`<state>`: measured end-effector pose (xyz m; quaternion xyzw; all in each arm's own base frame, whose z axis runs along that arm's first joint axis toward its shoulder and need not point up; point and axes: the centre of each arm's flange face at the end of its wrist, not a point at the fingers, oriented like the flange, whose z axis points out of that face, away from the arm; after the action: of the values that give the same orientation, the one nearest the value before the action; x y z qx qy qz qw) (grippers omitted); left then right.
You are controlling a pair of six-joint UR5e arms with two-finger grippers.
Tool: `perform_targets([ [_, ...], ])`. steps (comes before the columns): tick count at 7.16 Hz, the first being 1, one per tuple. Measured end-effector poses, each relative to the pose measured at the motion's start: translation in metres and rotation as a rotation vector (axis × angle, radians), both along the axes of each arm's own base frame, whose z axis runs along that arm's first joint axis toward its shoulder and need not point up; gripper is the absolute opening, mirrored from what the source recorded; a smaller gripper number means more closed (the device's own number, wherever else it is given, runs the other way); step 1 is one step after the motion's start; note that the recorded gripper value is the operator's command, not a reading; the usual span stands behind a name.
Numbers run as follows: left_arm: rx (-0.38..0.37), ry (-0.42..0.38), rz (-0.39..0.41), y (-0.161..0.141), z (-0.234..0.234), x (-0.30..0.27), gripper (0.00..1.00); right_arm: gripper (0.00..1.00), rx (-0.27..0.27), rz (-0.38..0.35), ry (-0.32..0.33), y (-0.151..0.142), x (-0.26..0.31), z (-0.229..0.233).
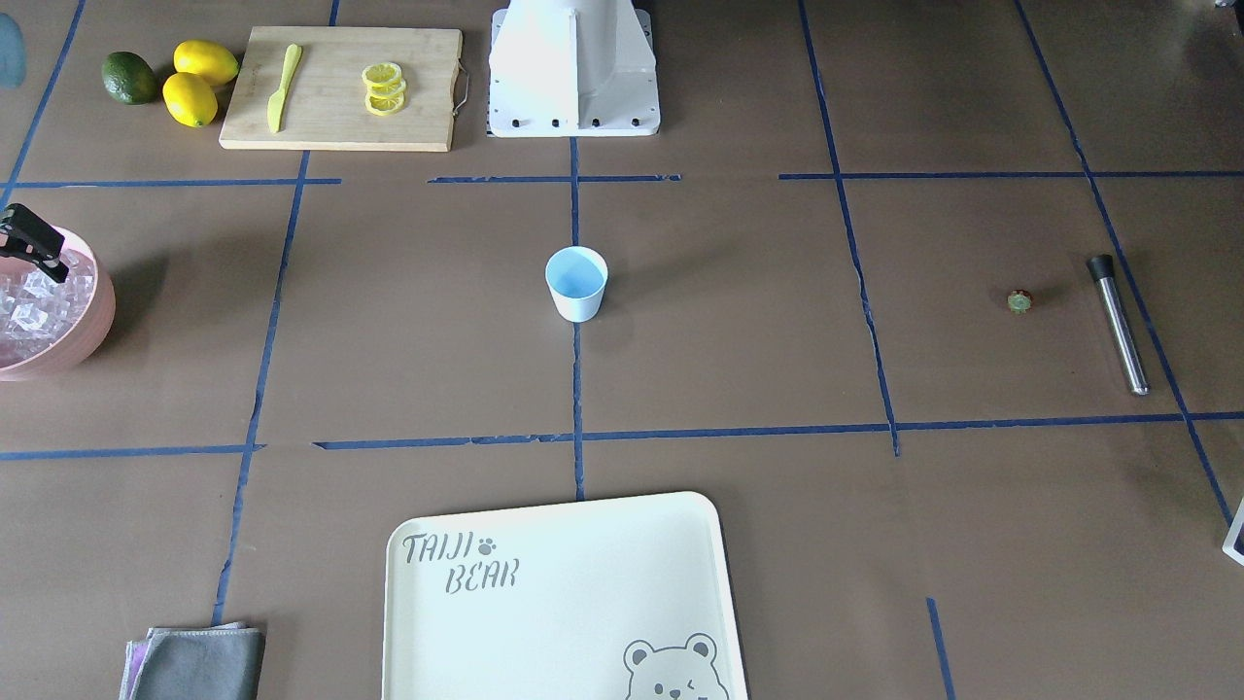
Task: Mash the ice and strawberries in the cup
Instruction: 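Reach the right gripper down into the pink bowl of ice cubes, then grasp one clear ice cube with the right gripper and lift it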
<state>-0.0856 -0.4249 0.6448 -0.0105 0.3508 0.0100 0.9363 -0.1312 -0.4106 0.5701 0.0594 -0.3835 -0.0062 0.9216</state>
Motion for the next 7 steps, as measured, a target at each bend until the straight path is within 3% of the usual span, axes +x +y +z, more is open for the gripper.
perform_targets([
  [3, -0.001, 0.0, 0.007, 0.0, 0.0, 0.003, 1.0, 0.85, -0.022, -0.034, 0.009, 0.017, -0.012, 0.02],
  [7, -0.004, 0.0, 0.011, 0.0, 0.001, 0.005, 1.0, 0.44, -0.022, -0.042, 0.044, 0.019, -0.017, 0.032],
])
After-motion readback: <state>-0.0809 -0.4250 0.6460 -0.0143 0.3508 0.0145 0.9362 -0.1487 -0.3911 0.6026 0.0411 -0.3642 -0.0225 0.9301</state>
